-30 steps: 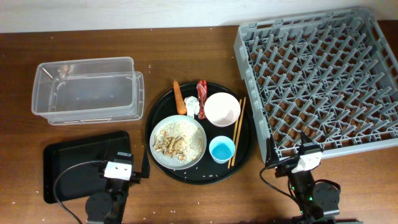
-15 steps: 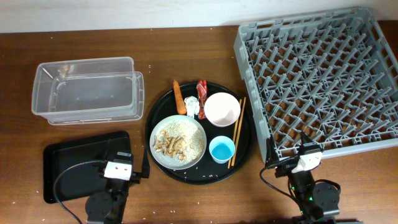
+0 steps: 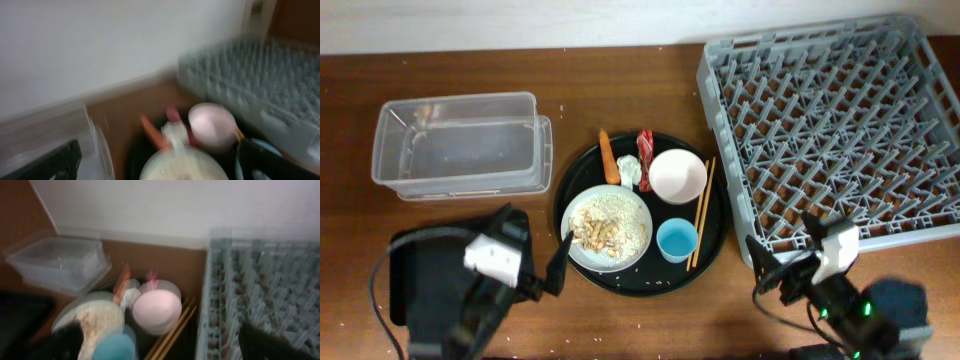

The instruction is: Sort waste into correct bins and load items into the dishwasher rack

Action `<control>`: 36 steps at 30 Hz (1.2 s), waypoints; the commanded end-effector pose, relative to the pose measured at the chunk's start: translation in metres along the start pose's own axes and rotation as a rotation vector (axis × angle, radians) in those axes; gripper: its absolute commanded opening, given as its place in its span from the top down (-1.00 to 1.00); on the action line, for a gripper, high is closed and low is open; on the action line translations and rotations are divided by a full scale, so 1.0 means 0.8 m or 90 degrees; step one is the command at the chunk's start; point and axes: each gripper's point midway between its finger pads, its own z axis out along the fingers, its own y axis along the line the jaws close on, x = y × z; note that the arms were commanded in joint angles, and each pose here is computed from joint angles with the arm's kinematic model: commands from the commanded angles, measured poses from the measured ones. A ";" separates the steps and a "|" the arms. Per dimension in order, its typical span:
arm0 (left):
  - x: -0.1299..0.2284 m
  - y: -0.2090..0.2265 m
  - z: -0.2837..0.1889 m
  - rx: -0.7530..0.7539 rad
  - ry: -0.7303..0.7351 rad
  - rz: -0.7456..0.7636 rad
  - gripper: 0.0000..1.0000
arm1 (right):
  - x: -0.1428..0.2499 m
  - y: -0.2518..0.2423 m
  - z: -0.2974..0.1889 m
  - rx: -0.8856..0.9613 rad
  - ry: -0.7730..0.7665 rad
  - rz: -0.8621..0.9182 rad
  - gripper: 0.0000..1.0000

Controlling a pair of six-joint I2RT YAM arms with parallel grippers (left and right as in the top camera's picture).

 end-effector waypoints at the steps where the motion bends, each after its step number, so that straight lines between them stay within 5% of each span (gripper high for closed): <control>1: -0.026 0.001 0.027 0.048 0.137 -0.059 -0.99 | -0.030 -0.004 0.016 0.003 0.131 0.044 -0.96; 5: -0.049 -0.057 0.051 0.282 0.201 -0.143 -0.99 | -0.019 0.024 0.064 -0.125 0.317 0.146 -0.96; 8: 0.011 -0.046 0.077 0.228 0.330 -0.165 -0.99 | 0.001 0.020 0.089 -0.136 0.369 0.184 -0.96; 12: 0.103 -0.125 0.117 0.234 0.531 -0.074 -0.99 | 0.024 -0.061 0.081 0.173 0.386 0.339 -0.96; 14: 0.144 -0.151 0.143 0.210 0.587 -0.038 -0.98 | 0.026 -0.077 0.075 0.200 0.382 0.362 -0.97; 16: 0.165 -0.165 0.172 0.203 0.597 -0.064 -0.59 | 0.032 -0.089 0.067 0.224 0.391 0.383 -0.96; 21: 0.211 -0.175 0.212 0.206 0.622 -0.065 0.02 | 0.044 -0.088 0.061 0.230 0.422 0.385 -0.97; 24: 0.231 -0.198 0.210 0.240 0.647 -0.064 0.11 | 0.059 -0.089 0.064 0.237 0.459 0.395 -0.97; 26: 0.235 -0.205 0.213 0.245 0.645 -0.055 0.57 | 0.072 -0.090 0.064 0.242 0.494 0.404 -0.97; 27: 0.232 -0.199 0.216 0.230 0.640 -0.049 0.99 | 0.075 -0.089 0.062 0.244 0.504 0.407 -0.96; 31: 0.129 -0.156 0.211 0.216 0.606 -0.114 0.99 | 0.069 -0.067 0.069 0.134 0.511 0.340 -0.97; 33: 0.051 -0.154 0.184 0.387 0.524 -0.217 1.00 | 0.034 -0.002 0.086 -0.123 0.454 0.298 -0.99; 34: -0.010 -0.148 0.157 0.566 0.429 -0.342 0.99 | -0.007 0.044 0.087 -0.309 0.374 0.288 -0.83; 36: -0.056 -0.132 0.134 0.691 0.345 -0.426 0.99 | -0.053 0.084 0.081 -0.472 0.285 0.259 -0.66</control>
